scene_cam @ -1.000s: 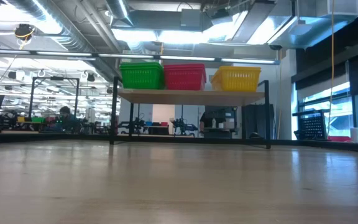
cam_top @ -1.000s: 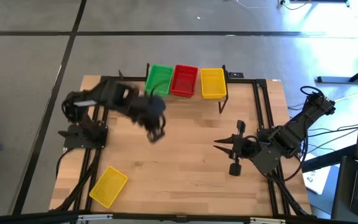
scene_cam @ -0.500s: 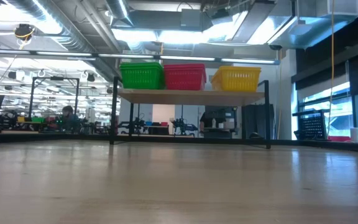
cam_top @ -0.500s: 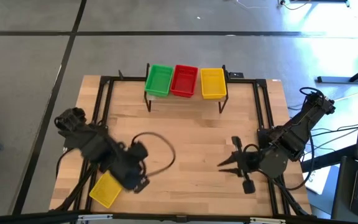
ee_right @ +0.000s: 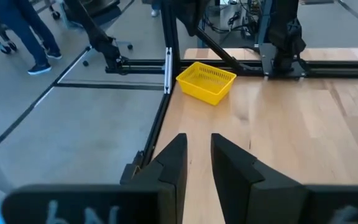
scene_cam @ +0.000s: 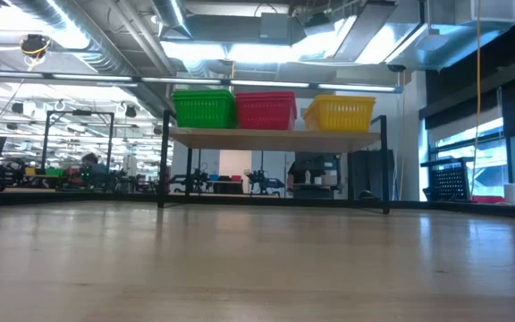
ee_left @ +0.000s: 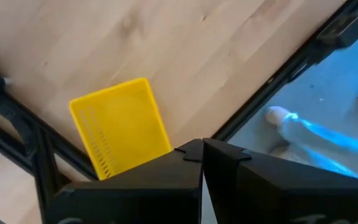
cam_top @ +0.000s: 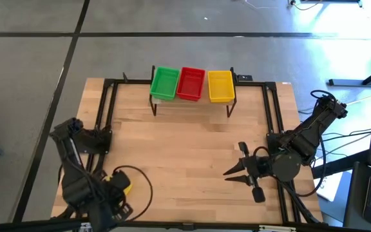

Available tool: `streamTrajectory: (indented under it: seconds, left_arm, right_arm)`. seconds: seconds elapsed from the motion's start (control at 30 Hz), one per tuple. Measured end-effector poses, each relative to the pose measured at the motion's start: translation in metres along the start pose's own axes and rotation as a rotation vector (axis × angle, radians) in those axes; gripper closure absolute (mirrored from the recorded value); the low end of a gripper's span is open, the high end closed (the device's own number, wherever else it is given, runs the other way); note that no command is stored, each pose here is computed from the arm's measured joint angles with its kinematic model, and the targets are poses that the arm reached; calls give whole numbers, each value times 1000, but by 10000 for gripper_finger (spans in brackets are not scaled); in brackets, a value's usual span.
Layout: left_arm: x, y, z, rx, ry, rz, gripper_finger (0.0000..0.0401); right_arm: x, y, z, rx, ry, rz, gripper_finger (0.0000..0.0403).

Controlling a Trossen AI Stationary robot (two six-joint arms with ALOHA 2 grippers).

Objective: Stack baskets on shelf by color
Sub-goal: Stack the yellow bin on top of the yellow bins on the shelf

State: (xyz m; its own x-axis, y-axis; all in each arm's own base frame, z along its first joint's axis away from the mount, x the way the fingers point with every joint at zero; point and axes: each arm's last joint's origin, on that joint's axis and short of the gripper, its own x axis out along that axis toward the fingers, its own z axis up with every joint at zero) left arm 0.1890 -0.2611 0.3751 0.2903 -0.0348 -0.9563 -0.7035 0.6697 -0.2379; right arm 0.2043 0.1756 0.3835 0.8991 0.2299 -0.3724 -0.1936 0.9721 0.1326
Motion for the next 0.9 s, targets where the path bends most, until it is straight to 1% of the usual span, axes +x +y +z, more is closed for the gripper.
streamTrajectory:
  seconds: [0.2, 0.37, 0.47, 0.53, 0.63, 0.8, 0.9]
  left_arm:
    - [13, 3, -18, 50, 16, 22, 395]
    - [25, 5, -23, 40, 108, 68, 367]
    - [31, 7, -25, -2, 123, 102, 342]
    - [35, 8, -26, -72, 122, 125, 327]
    - [45, 12, -26, -138, 149, 182, 316]
    - [68, 9, -31, -264, 135, 152, 318]
    - [85, 11, -36, -262, 137, 140, 317]
  right_arm:
    - [0, 0, 0, 11, 0, 0, 334]
    - [0, 0, 0, 10, 0, 1, 334]
    - [0, 0, 0, 6, 6, 15, 334]
    - [0, 1, 0, -7, 9, 25, 334]
    - [0, 1, 0, -14, 10, 27, 334]
    - [0, 1, 0, -18, 10, 26, 334]
    - [0, 1, 0, -18, 10, 27, 334]
